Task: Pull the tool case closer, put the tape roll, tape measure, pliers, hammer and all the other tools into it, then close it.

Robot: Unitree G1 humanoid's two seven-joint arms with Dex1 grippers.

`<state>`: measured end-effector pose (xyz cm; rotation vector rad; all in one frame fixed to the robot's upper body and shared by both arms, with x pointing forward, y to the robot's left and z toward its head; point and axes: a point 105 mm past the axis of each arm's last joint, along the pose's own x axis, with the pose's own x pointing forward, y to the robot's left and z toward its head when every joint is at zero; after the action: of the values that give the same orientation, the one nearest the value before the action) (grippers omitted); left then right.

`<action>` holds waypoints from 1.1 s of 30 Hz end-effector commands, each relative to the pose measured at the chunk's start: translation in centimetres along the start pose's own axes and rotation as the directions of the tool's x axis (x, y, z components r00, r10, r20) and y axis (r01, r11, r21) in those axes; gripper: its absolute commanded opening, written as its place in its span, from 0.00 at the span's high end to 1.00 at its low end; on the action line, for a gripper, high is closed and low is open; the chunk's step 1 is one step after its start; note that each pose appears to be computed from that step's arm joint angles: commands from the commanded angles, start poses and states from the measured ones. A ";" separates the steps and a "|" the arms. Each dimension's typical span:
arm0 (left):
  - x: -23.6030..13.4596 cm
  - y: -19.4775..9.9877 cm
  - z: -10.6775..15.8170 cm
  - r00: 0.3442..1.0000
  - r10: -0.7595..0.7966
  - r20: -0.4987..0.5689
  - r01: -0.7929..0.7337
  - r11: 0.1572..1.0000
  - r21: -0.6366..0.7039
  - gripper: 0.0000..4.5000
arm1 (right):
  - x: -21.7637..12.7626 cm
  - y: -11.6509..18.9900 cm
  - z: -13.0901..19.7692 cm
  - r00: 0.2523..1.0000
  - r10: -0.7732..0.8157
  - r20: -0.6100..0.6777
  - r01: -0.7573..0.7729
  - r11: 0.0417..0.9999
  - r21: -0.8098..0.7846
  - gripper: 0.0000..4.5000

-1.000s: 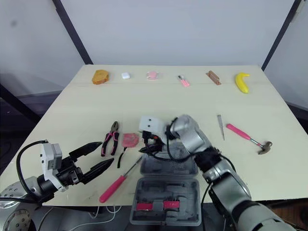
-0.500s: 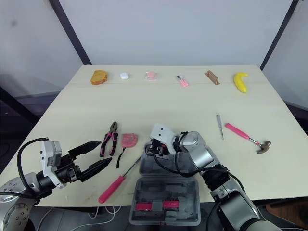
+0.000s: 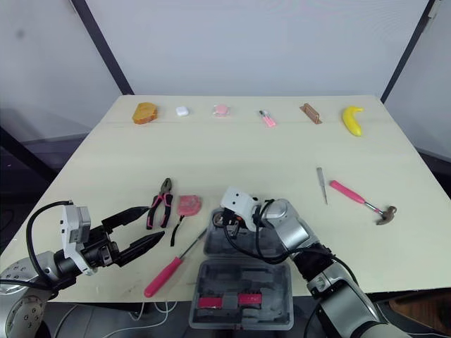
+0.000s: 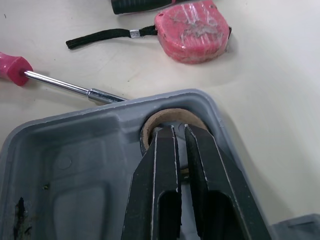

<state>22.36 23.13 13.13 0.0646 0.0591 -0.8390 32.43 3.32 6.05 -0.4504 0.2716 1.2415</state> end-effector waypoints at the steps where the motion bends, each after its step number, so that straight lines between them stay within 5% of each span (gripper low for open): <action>1: 0.0 -0.3 0.4 1.000 -0.018 -0.006 0.018 1.000 0.018 0.00 | 0.0 0.2 1.4 0.997 0.012 0.071 -0.012 1.000 0.009 0.93; 5: 0.1 -0.3 0.3 1.000 -0.020 -0.008 0.020 1.000 0.012 0.00 | 0.0 0.4 1.4 0.998 0.011 0.066 -0.011 1.000 -0.007 0.77; 17: 0.2 -0.2 0.3 1.000 -0.025 -0.008 0.025 1.000 0.012 0.00 | 0.2 -0.3 0.6 0.999 -0.025 0.041 0.024 0.999 0.021 0.77; 24: 0.5 -0.3 0.2 0.999 -0.037 -0.011 0.037 0.999 0.012 0.00 | 0.4 0.2 -2.2 0.996 -0.003 -0.091 0.009 0.998 0.060 0.77; 33: 0.3 -0.3 -0.1 0.999 -0.038 -0.015 0.038 0.999 -0.002 0.00 | -1.4 -0.6 3.3 0.991 -0.043 0.128 0.042 0.999 0.012 0.77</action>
<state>22.46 22.55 12.57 0.0512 0.0858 -0.8727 32.49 3.11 7.11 -0.3969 0.2524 1.2136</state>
